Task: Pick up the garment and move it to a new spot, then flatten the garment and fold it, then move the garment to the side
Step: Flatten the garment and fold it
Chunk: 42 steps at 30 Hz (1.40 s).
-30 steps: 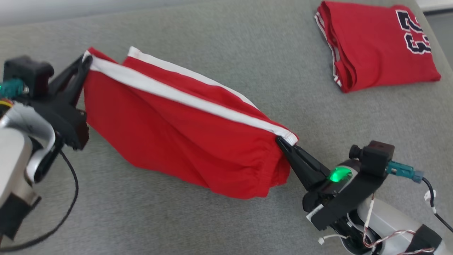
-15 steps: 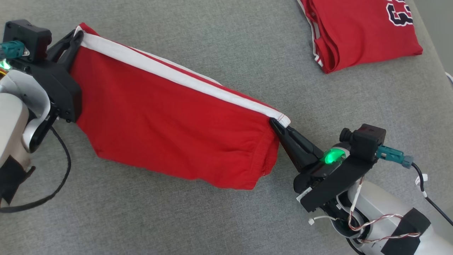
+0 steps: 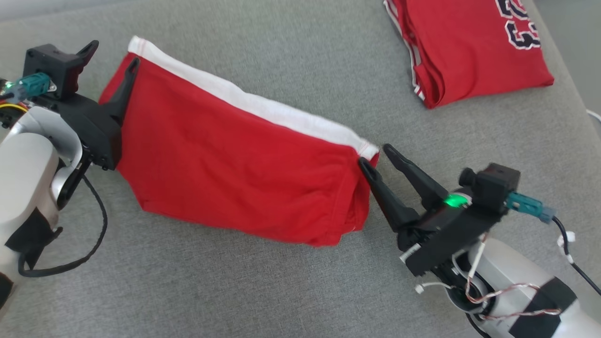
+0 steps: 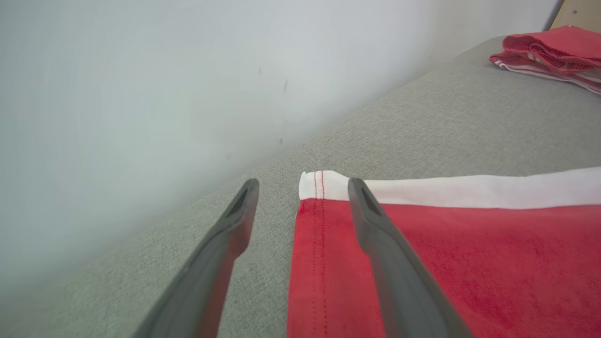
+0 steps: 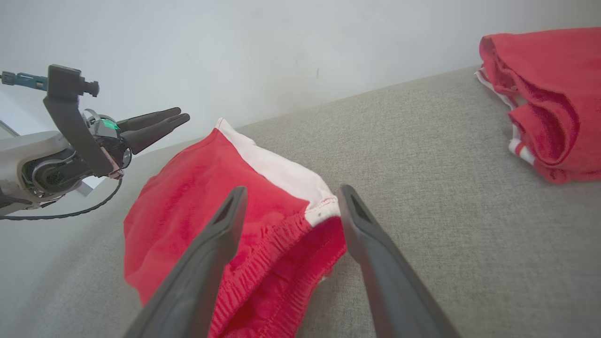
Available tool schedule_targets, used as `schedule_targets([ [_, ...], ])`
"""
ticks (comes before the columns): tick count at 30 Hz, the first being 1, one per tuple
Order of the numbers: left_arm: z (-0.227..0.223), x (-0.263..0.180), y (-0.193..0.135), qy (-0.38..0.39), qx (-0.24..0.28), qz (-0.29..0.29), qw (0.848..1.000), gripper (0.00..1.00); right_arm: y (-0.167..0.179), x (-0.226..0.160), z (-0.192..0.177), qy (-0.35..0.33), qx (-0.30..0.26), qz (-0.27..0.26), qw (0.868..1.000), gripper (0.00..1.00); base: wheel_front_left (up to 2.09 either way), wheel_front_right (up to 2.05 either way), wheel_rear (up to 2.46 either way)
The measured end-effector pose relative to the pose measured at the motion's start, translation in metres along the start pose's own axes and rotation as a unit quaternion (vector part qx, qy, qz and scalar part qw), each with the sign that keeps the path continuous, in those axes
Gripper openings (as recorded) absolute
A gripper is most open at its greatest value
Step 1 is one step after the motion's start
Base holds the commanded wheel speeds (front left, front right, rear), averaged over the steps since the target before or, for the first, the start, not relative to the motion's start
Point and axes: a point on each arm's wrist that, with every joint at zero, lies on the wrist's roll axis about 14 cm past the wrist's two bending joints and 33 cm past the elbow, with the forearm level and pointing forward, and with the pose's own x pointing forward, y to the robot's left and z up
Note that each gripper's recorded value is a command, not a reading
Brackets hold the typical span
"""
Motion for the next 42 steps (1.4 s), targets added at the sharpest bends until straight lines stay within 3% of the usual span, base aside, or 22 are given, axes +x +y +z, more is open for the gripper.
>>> schedule_targets([
  [9, 0.036, -0.025, 0.01, -0.047, 0.0, 0.028, 0.999, 1.0, -0.003, -0.023, 0.038, -0.056, -0.04, -0.014, 0.997, 1.0, 0.0, 0.0, 0.0],
  [19, 0.054, -0.043, 0.016, -0.079, -0.005, 0.065, 0.995, 1.0, -0.012, -0.052, 0.084, -0.17, -0.066, -0.081, 0.98, 1.0, 0.0, 0.0, 0.0],
  [31, -0.001, -0.042, 0.004, 0.013, -0.023, 0.035, 0.999, 1.0, -0.016, -0.081, 0.074, -0.21, -0.065, -0.169, 0.961, 1.0, 0.0, 0.0, 0.0],
  [42, -0.071, -0.041, -0.013, 0.184, -0.028, -0.005, 0.983, 1.0, -0.024, -0.093, 0.055, -0.192, -0.053, -0.207, 0.958, 1.0, 0.0, 0.0, 0.0],
])
